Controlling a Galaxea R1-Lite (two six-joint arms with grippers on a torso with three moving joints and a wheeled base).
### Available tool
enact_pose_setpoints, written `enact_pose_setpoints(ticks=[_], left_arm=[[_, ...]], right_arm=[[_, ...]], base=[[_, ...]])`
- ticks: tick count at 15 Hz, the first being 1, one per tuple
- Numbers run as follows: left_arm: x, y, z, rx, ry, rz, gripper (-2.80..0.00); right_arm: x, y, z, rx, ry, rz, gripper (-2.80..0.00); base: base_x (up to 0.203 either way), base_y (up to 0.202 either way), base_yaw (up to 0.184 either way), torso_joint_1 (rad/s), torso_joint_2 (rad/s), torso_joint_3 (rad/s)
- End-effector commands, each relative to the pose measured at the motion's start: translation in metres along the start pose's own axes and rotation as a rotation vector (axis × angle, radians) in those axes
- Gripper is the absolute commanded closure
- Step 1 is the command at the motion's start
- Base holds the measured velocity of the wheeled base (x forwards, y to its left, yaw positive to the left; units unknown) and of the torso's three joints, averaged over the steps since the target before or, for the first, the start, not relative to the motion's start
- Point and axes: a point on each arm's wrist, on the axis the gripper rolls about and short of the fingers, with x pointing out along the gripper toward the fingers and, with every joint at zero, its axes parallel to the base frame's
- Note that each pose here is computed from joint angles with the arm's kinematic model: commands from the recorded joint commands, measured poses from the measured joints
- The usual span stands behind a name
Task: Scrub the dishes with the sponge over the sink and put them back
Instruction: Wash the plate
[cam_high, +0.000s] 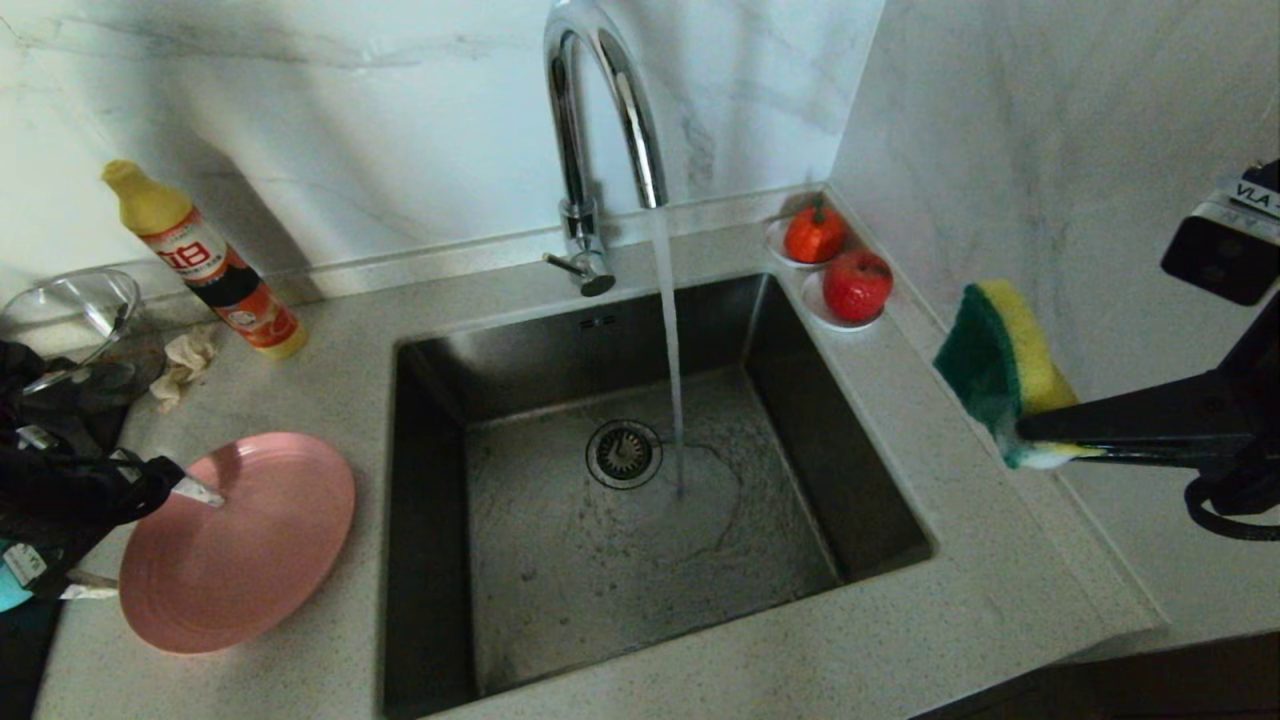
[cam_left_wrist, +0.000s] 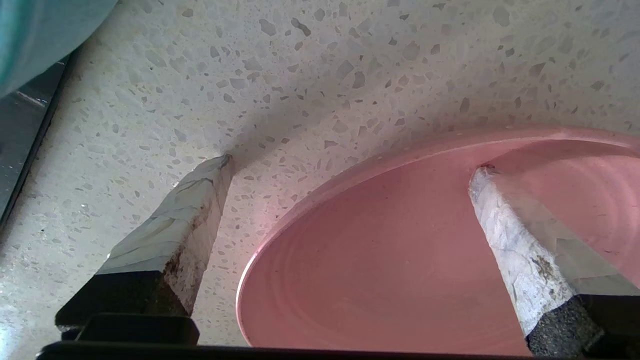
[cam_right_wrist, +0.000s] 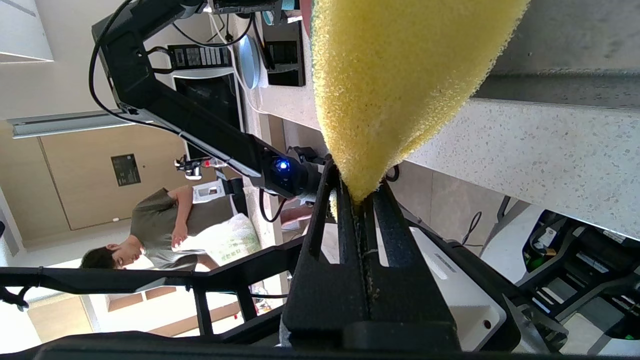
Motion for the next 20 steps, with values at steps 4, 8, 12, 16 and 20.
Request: enact_pose_setpoints(ticks=[4, 8, 12, 16, 20], left_arm=[[0.003, 0.000, 0.001, -0.004, 0.007, 0.003, 0.00], [0.001, -0.002, 0.002, -0.017, -0.002, -0.005, 0.00], [-0.007, -0.006, 0.005, -0.035, -0.059, -0.037, 0.00], [-0.031, -0.011, 0.001, -0.025, -0.115, -0.079, 0.00], [-0.070, -0.018, -0.014, 0.019, -0.145, -0.208, 0.00]], right_arm=[[-0.002, 0.001, -0.001, 0.002, 0.001, 0.005, 0.00], [-0.003, 0.002, -0.003, -0.001, -0.001, 0.006, 0.00], [-0.003, 0.002, -0.003, 0.001, 0.005, 0.015, 0.00], [-0.002, 0.002, -0.003, 0.000, 0.006, 0.017, 0.00], [-0.002, 0.000, -0.004, 0.007, 0.009, 0.013, 0.00]], base=[[0.000, 0.000, 0.000, 0.000, 0.00, 0.000], [0.000, 0.000, 0.000, 0.000, 0.00, 0.000], [0.000, 0.000, 0.000, 0.000, 0.00, 0.000], [0.000, 0.000, 0.000, 0.000, 0.00, 0.000], [0.000, 0.000, 0.000, 0.000, 0.00, 0.000]])
